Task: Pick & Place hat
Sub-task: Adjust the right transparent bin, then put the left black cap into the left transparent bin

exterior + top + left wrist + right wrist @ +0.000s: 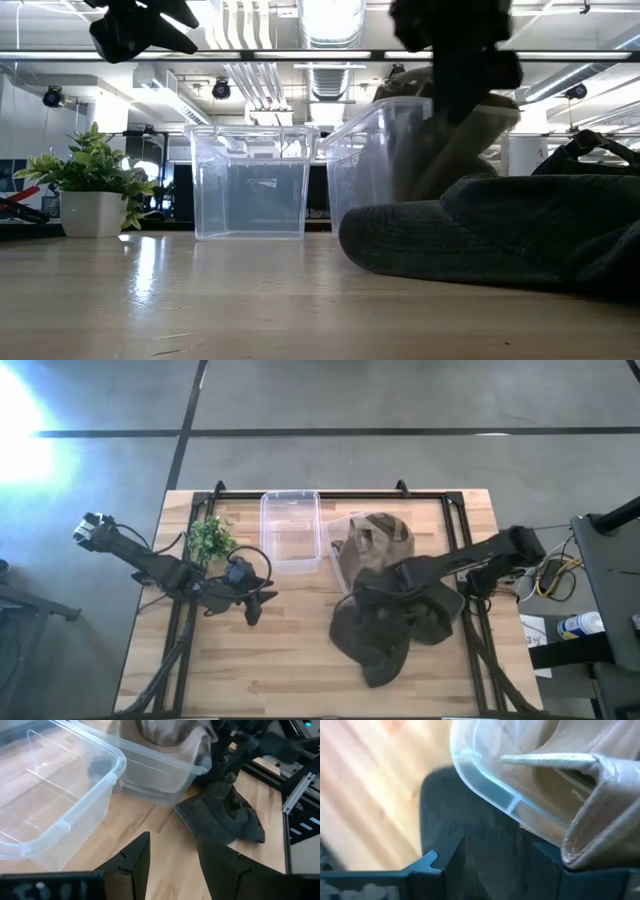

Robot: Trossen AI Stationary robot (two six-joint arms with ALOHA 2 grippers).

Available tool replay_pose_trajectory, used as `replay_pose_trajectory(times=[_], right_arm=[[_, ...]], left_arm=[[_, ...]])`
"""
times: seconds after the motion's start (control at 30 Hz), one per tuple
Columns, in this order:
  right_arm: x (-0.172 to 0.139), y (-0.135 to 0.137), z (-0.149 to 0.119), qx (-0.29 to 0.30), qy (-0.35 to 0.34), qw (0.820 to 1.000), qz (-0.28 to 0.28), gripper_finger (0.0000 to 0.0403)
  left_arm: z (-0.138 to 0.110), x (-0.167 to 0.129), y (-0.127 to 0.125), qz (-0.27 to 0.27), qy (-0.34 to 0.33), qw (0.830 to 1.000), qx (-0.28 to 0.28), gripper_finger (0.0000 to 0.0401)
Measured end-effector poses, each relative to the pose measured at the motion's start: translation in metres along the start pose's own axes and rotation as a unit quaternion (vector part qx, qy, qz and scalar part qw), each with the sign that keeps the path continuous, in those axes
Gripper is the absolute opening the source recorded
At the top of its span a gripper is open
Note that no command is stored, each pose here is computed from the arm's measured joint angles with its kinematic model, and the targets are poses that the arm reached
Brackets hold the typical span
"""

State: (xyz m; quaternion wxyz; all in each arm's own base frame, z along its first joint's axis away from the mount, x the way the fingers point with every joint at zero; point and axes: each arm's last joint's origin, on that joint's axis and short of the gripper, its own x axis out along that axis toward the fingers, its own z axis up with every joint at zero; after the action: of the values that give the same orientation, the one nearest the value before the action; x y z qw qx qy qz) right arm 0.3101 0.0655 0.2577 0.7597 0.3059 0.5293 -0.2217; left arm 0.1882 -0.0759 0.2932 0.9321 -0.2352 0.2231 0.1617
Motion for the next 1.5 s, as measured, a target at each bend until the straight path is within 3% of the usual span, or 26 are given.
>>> replay_pose_trajectory(times=[0.17,0.33,0.4,0.5,0.57,0.67,0.8,0.97,1.27,1.37,1.5], right_arm=[[0.017,-0.001,0.032,0.043,-0.081,0.996,-0.009,0.0169],[0.006,0.001,0.047,0.038,-0.150,0.988,-0.011,0.0171],[0.001,-0.001,0.046,0.015,-0.121,0.992,0.007,0.0171],[-0.012,0.002,0.035,-0.070,-0.051,0.993,0.074,0.0171],[-0.023,0.008,0.018,-0.129,0.015,0.982,0.138,0.0171],[-0.030,0.019,-0.011,-0.154,0.124,0.959,0.202,0.0169],[-0.015,0.030,-0.045,-0.165,0.176,0.954,0.180,0.0162],[0.034,0.037,-0.069,-0.181,0.206,0.955,0.116,0.0154],[0.097,0.050,-0.070,-0.235,0.086,0.968,0.000,0.0139],[0.108,0.065,-0.061,-0.265,0.038,0.963,0.045,0.0136],[0.108,0.090,-0.053,-0.347,-0.035,0.928,0.130,0.0137]], left_arm=[[0.000,0.000,0.000,-0.003,0.003,1.000,-0.006,0.0156],[-0.001,0.000,-0.001,-0.008,0.009,1.000,-0.010,0.0156],[-0.001,0.000,-0.001,-0.009,0.009,1.000,-0.012,0.0156],[-0.001,0.000,-0.001,-0.009,0.009,1.000,-0.012,0.0156],[-0.001,0.000,-0.001,-0.009,0.009,1.000,-0.011,0.0156],[-0.001,0.000,-0.001,-0.008,0.009,1.000,-0.005,0.0156],[-0.001,0.000,0.000,-0.008,0.009,1.000,-0.001,0.0156],[-0.002,0.001,0.000,-0.007,0.010,1.000,-0.004,0.0156],[-0.027,0.005,0.003,-0.044,0.101,0.992,-0.068,0.0156],[-0.040,0.004,0.003,-0.044,0.116,0.988,-0.090,0.0156],[-0.057,0.008,0.009,-0.027,0.107,0.987,-0.119,0.0156]])
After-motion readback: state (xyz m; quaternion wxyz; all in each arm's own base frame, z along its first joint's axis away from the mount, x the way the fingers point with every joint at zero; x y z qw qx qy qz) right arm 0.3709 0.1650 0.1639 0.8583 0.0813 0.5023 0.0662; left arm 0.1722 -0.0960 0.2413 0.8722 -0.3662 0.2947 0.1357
